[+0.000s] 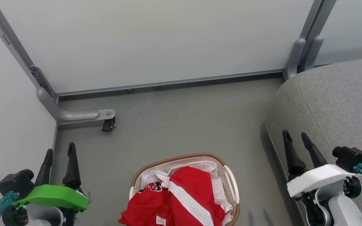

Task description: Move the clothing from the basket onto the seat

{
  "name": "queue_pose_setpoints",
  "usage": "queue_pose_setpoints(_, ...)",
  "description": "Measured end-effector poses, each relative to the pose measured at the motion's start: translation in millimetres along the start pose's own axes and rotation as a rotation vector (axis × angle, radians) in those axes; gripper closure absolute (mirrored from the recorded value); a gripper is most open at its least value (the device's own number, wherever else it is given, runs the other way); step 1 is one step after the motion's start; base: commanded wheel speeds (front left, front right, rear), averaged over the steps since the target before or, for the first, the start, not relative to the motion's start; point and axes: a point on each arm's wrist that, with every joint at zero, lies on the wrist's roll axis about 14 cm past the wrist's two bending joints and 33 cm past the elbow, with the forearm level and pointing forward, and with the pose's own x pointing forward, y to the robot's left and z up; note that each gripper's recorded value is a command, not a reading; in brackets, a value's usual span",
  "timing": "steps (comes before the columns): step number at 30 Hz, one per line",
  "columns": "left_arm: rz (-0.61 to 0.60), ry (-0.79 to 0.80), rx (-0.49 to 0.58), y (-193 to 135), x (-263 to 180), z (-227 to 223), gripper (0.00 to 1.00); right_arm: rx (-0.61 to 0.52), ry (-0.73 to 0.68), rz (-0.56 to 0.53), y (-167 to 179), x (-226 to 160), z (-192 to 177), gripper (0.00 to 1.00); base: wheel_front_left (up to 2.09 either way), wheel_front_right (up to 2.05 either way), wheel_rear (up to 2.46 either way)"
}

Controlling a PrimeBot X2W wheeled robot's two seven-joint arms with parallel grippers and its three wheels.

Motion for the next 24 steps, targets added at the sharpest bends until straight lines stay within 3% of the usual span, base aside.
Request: queue_pose_setpoints(24,-0.04,-0.015,0.239,-4.9,-0.8,-0.1,0.0,-0.247,0.0,0.023,0.3,-1.9,-4.2,0.0,0.0,0.0,0.0)
